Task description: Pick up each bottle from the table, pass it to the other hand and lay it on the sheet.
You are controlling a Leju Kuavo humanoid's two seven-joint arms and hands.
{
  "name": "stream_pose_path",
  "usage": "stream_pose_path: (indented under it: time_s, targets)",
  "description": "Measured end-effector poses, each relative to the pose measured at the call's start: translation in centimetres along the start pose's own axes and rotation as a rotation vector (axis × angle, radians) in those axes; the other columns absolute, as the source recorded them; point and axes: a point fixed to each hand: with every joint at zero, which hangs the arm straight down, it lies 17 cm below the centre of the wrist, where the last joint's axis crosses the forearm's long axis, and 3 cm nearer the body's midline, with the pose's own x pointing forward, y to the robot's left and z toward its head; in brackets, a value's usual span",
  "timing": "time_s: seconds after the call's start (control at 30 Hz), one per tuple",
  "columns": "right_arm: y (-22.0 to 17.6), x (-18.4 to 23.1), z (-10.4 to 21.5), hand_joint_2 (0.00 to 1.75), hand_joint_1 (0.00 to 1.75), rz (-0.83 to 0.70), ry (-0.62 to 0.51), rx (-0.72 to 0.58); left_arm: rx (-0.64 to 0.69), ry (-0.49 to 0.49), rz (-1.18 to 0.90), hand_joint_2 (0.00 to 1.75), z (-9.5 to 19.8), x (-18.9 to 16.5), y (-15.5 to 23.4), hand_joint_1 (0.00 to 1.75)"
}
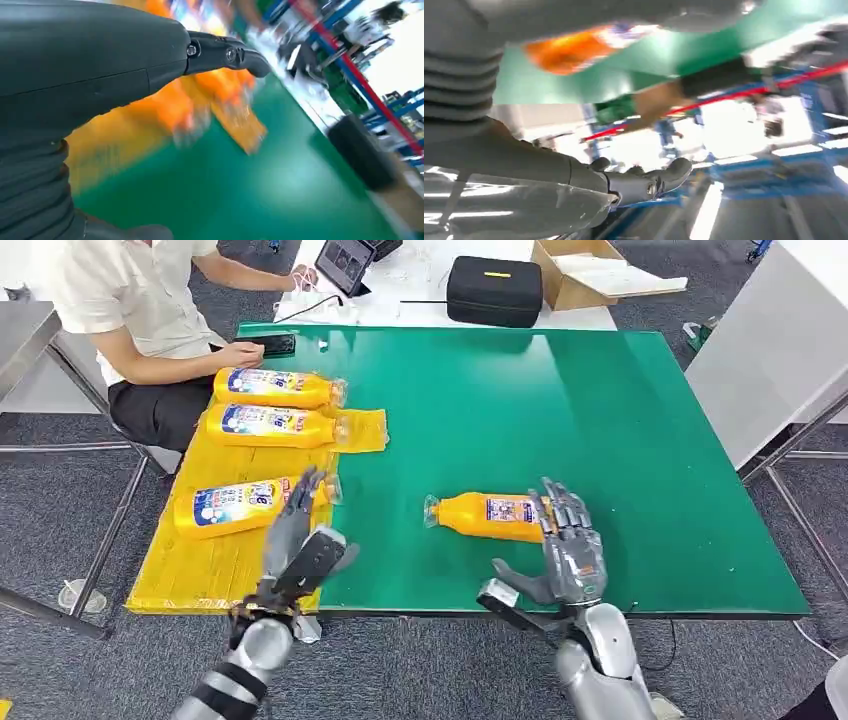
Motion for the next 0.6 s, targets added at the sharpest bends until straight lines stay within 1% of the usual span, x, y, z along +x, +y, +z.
stream_pose_path:
  time_s: [0.07, 0.2, 0.33, 0.6]
  targets:
    - [0.3, -2.0, 0.6, 1.75, 0.0, 0.033, 0.018, 0.023, -0.008, -0.005, 0.099, 1.75, 0.9, 1.8, -1.9, 0.0]
    - [0.6, -4.2, 0.9, 1.75, 0.0, 0.061, 0.04, 0.049, -0.043, -0.039, 0.164, 1.75, 2.0, 4.3, -4.2, 0.0]
    - [1.3, -5.6, 0.4, 1.75, 0.0, 0.062, 0.071, 0.069, -0.036, -0.077, 0.158, 1.75, 1.9, 5.8, -4.4, 0.0]
    - [2.7, -6.3, -2.7, 1.75, 0.0, 0.06, 0.085, 0.096, -0.03, -0.092, 0.241, 1.75, 0.6, 7.4, -4.5, 0.0]
